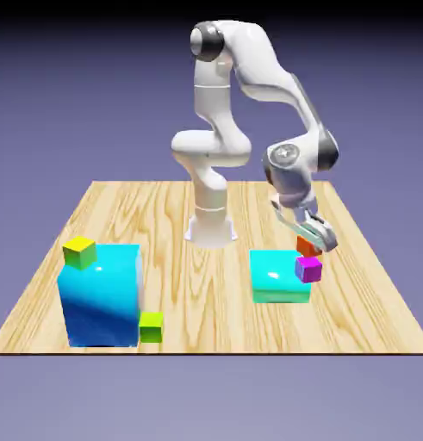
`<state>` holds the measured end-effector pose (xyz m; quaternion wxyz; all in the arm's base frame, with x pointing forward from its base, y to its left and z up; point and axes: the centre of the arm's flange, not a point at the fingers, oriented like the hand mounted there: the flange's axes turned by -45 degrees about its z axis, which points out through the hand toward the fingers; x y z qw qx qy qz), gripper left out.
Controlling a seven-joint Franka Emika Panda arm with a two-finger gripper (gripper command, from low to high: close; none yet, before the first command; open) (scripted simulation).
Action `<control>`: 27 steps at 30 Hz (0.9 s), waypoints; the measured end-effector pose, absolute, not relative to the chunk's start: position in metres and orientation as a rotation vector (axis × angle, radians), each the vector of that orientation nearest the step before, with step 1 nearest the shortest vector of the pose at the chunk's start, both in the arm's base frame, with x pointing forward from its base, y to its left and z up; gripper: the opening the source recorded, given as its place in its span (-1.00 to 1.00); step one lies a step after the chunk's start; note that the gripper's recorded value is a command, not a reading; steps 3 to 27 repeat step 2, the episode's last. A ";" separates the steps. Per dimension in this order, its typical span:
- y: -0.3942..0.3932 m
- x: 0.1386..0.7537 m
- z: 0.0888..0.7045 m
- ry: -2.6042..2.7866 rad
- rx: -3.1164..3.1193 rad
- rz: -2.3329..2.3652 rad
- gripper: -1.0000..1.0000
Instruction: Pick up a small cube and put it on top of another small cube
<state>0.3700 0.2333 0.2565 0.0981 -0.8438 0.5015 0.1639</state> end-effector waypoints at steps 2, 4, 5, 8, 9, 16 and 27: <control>0.238 0.367 0.256 1.470 -2.509 0.488 1.00; 0.238 0.367 0.256 1.470 -2.509 0.488 1.00; 0.238 0.367 0.256 1.470 -2.509 0.488 1.00; 0.238 0.367 0.256 1.470 -2.509 0.488 1.00; 0.238 0.367 0.256 1.470 -2.509 0.488 1.00; 0.238 0.367 0.256 1.470 -2.509 0.488 1.00; 0.238 0.367 0.256 1.470 -2.509 0.488 1.00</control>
